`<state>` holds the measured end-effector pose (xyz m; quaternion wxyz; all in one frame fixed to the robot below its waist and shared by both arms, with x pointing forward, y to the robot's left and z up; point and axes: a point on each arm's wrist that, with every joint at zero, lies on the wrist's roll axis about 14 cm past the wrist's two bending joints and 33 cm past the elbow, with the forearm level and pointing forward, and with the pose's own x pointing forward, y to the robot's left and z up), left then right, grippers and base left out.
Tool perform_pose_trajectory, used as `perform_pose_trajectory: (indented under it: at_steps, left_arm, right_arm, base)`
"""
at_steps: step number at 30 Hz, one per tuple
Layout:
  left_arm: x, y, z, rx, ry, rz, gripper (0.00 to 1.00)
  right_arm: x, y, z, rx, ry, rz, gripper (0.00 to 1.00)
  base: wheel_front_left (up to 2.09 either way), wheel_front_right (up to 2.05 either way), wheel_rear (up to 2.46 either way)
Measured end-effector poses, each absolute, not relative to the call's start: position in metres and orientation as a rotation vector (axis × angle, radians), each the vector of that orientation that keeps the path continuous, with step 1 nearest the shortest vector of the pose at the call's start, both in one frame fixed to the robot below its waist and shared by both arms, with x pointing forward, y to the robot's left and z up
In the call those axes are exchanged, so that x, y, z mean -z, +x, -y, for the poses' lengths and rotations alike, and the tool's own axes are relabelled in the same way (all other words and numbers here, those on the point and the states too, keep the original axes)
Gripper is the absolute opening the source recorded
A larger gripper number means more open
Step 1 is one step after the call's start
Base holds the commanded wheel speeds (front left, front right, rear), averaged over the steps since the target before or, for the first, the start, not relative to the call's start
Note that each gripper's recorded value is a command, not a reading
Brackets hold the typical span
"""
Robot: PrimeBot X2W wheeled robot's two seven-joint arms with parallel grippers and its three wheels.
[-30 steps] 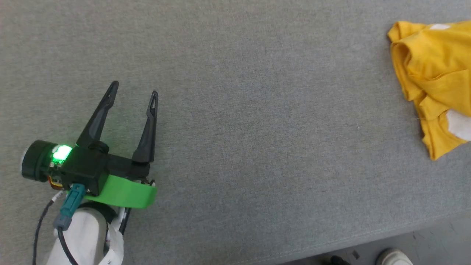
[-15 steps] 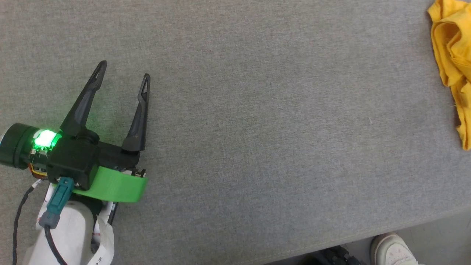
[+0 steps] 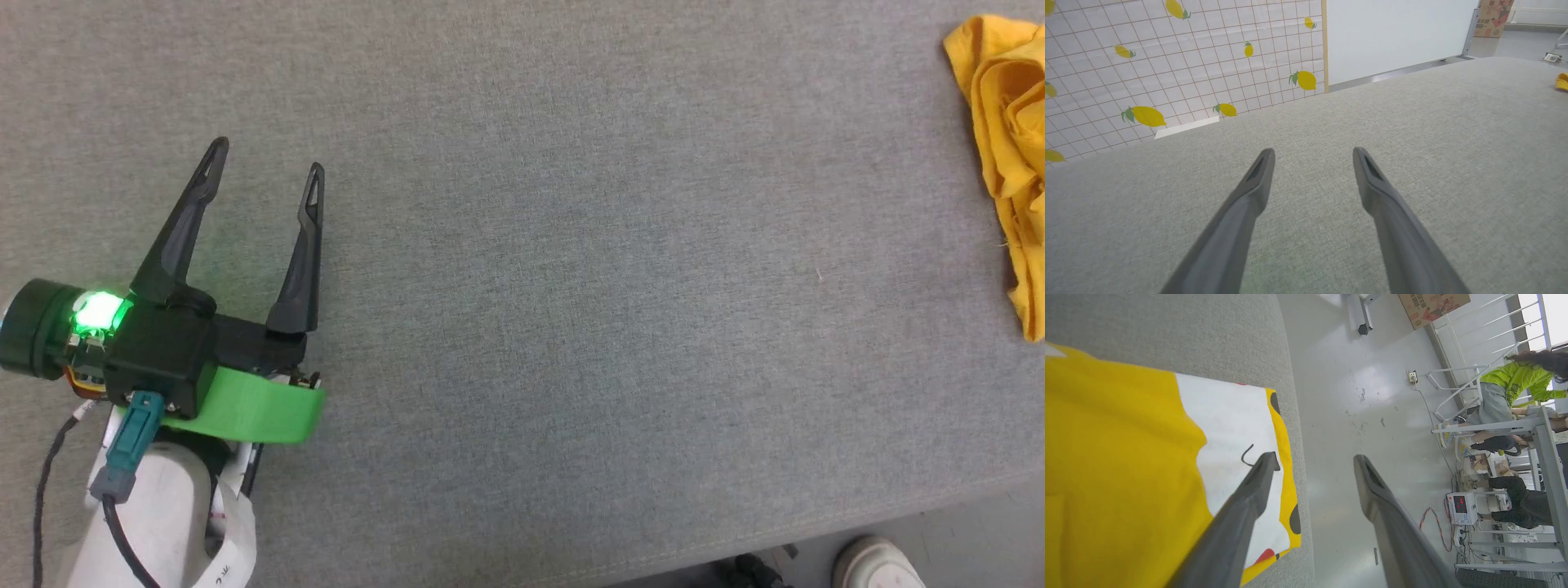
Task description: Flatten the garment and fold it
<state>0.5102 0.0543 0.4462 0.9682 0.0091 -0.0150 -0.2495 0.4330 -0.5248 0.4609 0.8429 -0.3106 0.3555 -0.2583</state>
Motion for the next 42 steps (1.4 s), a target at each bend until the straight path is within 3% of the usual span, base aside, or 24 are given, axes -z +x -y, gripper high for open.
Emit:
perform_pose_trajectory:
  at_steps: [10,20,25,34,42]
  left_arm:
    - [-0.478,0.499,-0.067,0.407,-0.057,0.107,1.0]
    - [-0.502,0.465,-0.086,0.314,-0.092,0.122,1.0]
    - [-0.536,0.442,-0.099,0.27,-0.079,0.205,1.0]
    - [-0.555,0.41,-0.119,0.211,-0.072,0.233,1.0]
    - [-0.564,0.392,-0.134,0.174,-0.06,0.25,1.0]
  right_arm:
    - [-0.459,0.431,0.49,0.497,-0.485,-0.555,1.0]
    - [-0.435,0.416,0.396,0.364,-0.159,-0.353,1.0]
    - [-0.472,0.416,0.335,0.248,-0.06,-0.167,1.0]
    - [-0.534,0.412,0.271,0.132,0.013,0.053,1.0]
    - [-0.552,0.395,0.234,0.075,0.012,0.127,1.0]
  base:
    - [0.0,0.0,0.0]
    - [0.0,0.0,0.0]
    - [0.0,0.0,0.0]
    - [0.0,0.0,0.0]
    - [0.0,0.0,0.0]
